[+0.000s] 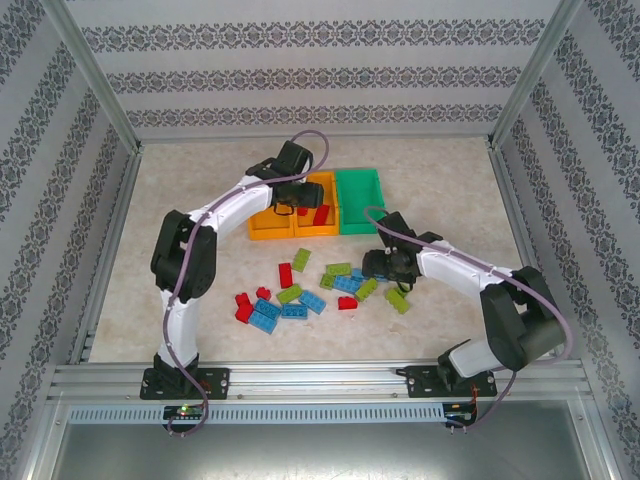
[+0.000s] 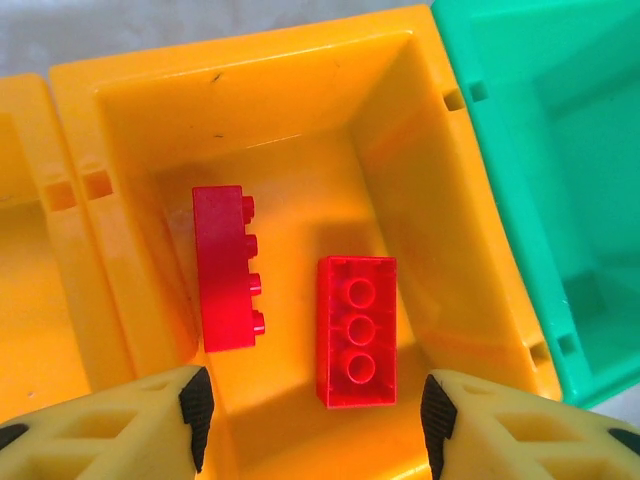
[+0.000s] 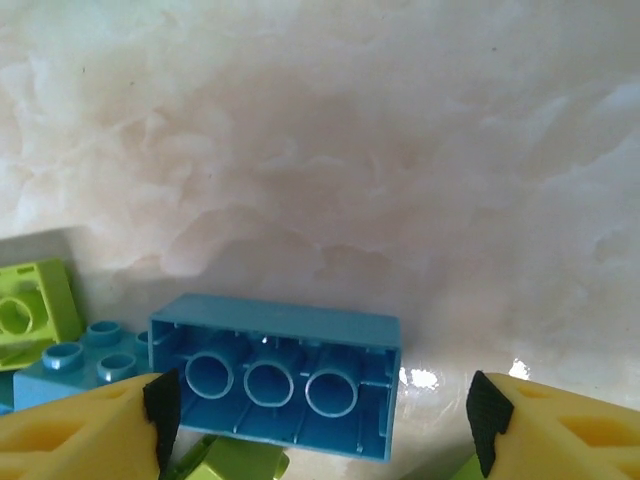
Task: Sort the legos into containers by color
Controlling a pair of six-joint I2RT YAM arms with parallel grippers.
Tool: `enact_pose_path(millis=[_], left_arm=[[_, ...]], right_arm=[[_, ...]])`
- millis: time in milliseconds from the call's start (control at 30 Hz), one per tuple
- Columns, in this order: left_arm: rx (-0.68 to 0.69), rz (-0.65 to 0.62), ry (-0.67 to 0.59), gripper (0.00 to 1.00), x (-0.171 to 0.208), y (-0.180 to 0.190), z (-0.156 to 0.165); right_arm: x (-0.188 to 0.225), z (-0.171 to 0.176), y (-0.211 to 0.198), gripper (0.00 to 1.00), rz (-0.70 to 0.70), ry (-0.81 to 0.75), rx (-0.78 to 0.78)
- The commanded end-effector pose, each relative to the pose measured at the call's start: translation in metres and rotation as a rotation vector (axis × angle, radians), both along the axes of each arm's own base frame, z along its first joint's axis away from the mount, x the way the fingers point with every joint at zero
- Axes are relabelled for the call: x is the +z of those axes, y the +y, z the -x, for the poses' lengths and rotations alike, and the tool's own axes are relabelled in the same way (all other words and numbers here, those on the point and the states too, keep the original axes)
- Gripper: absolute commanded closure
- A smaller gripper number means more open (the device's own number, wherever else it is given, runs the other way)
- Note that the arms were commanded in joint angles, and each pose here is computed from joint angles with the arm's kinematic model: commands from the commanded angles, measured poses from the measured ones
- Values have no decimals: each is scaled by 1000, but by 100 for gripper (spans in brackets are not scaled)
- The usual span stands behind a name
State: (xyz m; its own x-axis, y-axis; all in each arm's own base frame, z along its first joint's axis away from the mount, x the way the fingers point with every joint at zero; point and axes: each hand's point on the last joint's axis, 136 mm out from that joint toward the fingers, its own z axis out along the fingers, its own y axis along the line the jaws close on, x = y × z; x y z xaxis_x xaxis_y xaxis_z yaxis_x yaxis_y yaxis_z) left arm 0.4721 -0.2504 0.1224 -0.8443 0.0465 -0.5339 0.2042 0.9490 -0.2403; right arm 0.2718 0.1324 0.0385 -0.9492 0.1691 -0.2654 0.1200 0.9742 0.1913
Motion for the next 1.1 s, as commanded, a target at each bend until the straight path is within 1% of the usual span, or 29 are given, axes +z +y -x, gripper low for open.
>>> enact_pose_path(millis=[0,100,200,267,400,467,567,667,733,800,867,967,1067], left_arm=[[1,26,-44,40,25,-2,8],[8,23,-51,40,27,2,11],[15,16,-54,40,26,6,15],[17,13,-54,40,26,7,16],[23,12,-57,40,26,9,18],[25,9,-57,39,25,10,19],[29,10,-61,39,26,11,20],[33,6,-60,39,25,14,23],[34,4,-61,39,25,15,25],[37,-1,-60,39,24,17,27],[39,-4,-62,39,24,19,28],[44,-9,-64,39,24,21,30],[50,-10,-70,39,26,24,33]], right_arm=[[-7,-3,-3,27,-9,32,-27],[-11,-2,-16,34,24,55,-52],[-12,-5,-29,42,28,55,-88],[-11,-8,-38,44,36,53,-108],[-3,-17,-52,43,58,27,-138],[3,-21,-52,40,46,5,-133],[13,-24,-42,31,20,-25,-90],[19,-23,-32,22,24,-60,-26],[16,-20,-30,14,24,-49,-2],[10,-18,-30,11,28,-21,11],[4,-18,-27,10,17,-4,24],[-3,-21,-27,9,38,20,33],[-9,-27,-28,12,58,32,47]])
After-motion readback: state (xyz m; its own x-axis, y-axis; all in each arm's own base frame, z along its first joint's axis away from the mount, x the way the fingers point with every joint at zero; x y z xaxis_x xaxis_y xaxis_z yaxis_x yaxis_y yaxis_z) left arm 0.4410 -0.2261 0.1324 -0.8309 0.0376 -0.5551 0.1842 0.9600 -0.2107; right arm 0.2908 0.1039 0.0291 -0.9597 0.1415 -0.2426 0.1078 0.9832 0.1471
